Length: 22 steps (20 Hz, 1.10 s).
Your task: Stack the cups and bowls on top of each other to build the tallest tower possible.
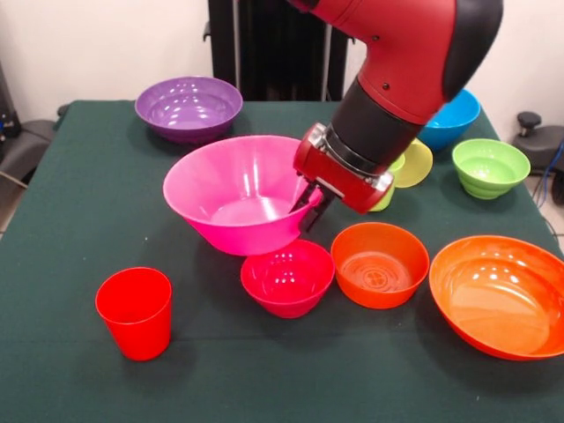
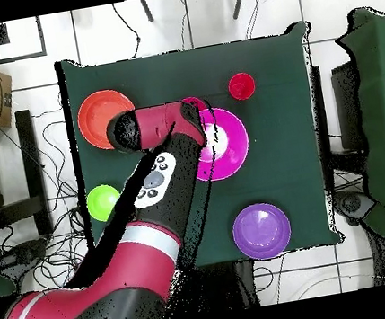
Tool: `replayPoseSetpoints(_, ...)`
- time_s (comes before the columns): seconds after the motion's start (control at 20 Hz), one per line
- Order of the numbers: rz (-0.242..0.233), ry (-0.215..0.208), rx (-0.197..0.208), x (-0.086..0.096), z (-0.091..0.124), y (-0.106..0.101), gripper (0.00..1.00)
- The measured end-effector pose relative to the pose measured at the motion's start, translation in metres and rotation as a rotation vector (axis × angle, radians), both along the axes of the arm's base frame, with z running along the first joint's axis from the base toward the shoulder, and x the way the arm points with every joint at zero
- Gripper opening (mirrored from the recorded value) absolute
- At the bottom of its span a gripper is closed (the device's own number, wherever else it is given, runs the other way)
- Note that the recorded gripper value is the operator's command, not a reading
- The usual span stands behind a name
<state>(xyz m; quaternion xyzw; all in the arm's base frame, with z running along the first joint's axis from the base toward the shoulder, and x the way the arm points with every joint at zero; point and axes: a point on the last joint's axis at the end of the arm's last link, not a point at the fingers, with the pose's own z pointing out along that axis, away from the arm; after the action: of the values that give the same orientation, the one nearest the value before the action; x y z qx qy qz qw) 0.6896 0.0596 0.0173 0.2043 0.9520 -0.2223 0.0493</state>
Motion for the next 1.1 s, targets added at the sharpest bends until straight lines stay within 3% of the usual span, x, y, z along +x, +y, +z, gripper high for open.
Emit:
replayPoseSetpoints(0.6,-0.069,-0.027,-0.003,0.013,-0.005,0.007,0.0)
replayPoseSetpoints(1.1,-0.084,0.014,-0.001,0.006,-0.024,0.009,0.0)
